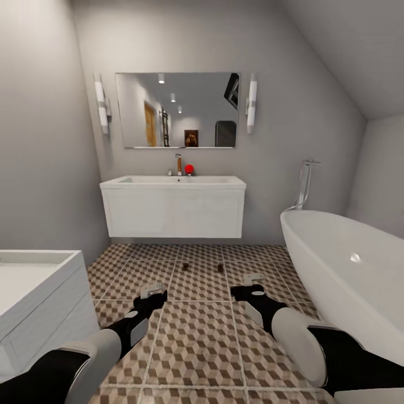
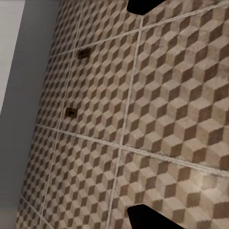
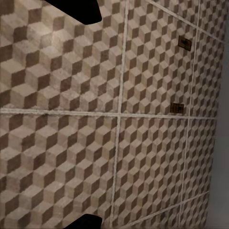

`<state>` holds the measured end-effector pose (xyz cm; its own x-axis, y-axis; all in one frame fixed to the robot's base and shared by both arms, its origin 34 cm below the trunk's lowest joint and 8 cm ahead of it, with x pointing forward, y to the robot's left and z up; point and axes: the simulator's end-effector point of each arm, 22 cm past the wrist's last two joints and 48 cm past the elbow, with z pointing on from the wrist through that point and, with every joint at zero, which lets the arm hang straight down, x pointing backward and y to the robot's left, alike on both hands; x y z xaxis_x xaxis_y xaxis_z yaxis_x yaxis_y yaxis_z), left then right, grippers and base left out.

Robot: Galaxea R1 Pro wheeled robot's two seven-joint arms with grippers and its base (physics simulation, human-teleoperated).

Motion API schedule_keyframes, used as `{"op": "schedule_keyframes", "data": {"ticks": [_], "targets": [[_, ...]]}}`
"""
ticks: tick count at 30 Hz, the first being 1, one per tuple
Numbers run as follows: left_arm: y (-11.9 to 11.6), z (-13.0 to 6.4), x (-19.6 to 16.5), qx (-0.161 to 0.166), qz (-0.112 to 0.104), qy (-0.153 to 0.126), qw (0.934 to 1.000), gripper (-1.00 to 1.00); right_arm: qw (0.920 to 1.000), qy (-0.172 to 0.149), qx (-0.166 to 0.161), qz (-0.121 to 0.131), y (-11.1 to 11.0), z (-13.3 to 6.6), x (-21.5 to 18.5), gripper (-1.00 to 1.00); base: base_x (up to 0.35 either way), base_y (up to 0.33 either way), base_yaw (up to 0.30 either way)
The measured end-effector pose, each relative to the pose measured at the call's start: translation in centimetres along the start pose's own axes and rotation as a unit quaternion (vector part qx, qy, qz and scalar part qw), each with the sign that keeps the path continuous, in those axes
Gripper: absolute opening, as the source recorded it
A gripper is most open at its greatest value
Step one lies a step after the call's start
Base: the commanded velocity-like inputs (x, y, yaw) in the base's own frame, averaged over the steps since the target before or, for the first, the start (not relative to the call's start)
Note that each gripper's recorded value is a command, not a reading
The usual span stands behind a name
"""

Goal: Take the four mousetraps from the cabinet in the bathroom and place them on the bathroom floor. Make sure all four end up on the same floor surface, and ensure that at least two of them are either under or directly next to the same bathroom sink.

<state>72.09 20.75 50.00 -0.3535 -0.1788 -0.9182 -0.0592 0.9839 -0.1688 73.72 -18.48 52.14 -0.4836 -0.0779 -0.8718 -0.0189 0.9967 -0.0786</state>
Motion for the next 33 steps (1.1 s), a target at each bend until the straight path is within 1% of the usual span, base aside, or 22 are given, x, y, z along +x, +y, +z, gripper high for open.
{"op": "schedule_keyframes", "data": {"ticks": [3, 10, 23, 31, 33], "targets": [[-0.2, -0.3, -0.7, 0.001, 0.000, -0.006, 1.0000, 1.00, 1.0000, -0.006, 0.001, 0.000, -0.1, -0.4, -0.7, 1.00, 0.000, 0.000, 0.000], [-0.2, -0.3, -0.7, 0.002, 0.000, -0.006, 1.0000, 1.00, 1.0000, -0.006, 0.001, 0.000, -0.1, -0.4, -0.7, 1.00, 0.000, 0.000, 0.000], [-0.9, -1.7, -3.9, 0.006, 0.000, -0.032, 0.9995, 1.00, 0.9994, -0.033, 0.003, 0.001, -0.4, -2.4, -3.8, 1.00, 0.000, 0.000, 0.000], [-0.8, -1.6, -3.9, 0.006, 0.000, -0.031, 0.9995, 1.00, 0.9994, -0.033, 0.003, 0.001, -0.4, -2.3, -3.8, 1.00, 0.000, 0.000, 0.000], [-0.9, -1.9, -4.4, 0.007, -0.001, -0.035, 0.9993, 1.00, 0.9993, -0.037, 0.004, 0.001, -0.5, -2.7, -4.3, 1.00, 0.000, 0.000, 0.000]]}}
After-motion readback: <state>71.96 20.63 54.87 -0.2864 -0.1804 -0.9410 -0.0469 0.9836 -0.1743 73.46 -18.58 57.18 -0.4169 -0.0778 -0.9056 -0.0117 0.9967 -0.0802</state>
